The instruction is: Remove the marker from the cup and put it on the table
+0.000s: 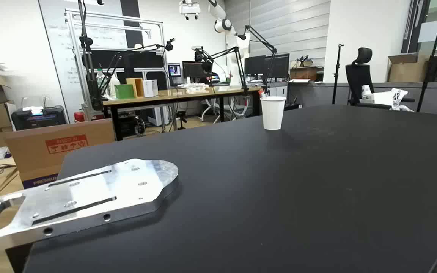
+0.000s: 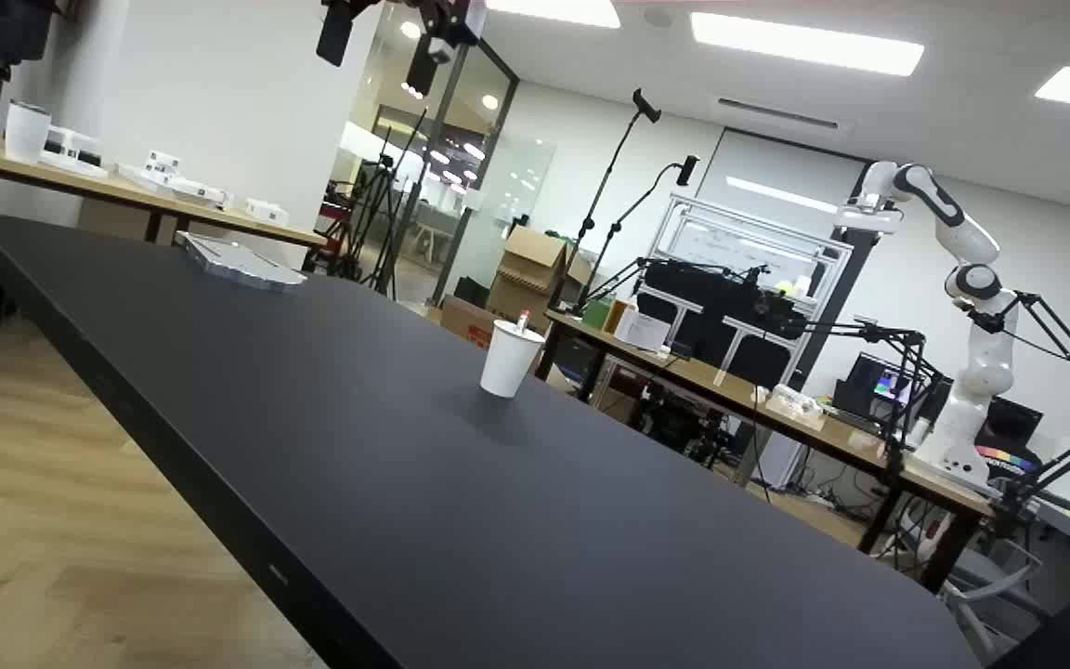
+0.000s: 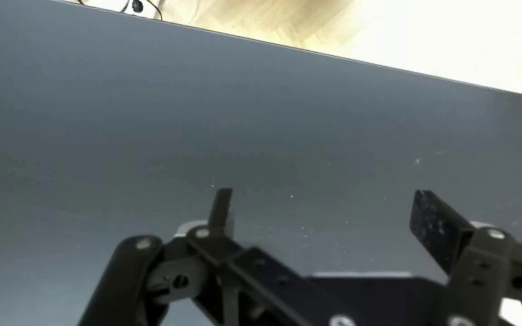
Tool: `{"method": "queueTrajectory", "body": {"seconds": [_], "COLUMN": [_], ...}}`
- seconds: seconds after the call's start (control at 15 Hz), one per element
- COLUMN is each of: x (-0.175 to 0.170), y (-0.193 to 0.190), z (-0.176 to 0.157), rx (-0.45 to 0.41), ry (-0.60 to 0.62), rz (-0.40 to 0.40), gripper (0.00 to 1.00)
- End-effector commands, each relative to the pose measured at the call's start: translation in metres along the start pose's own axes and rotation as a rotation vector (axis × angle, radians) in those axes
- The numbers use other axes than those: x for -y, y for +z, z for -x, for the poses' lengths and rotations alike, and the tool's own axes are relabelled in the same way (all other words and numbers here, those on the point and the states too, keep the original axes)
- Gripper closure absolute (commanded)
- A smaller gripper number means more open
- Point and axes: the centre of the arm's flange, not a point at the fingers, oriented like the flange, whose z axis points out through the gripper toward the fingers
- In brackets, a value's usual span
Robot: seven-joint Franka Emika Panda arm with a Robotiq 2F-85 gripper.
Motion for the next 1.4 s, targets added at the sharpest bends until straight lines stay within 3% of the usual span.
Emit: {"method": "queueTrajectory", "body": {"seconds": [0.0,1.07,1.33], "x": [0.0,0.0,-0.024], "y": [0.0,0.0,0.015], "z": [0.0,0.0,-0.03], "rx": [0.0,0.0,0.012], "ry": [0.0,0.0,-0.021], "rz": [0.0,0.0,-0.003], "gripper": [0.0,0.0,0.0]}}
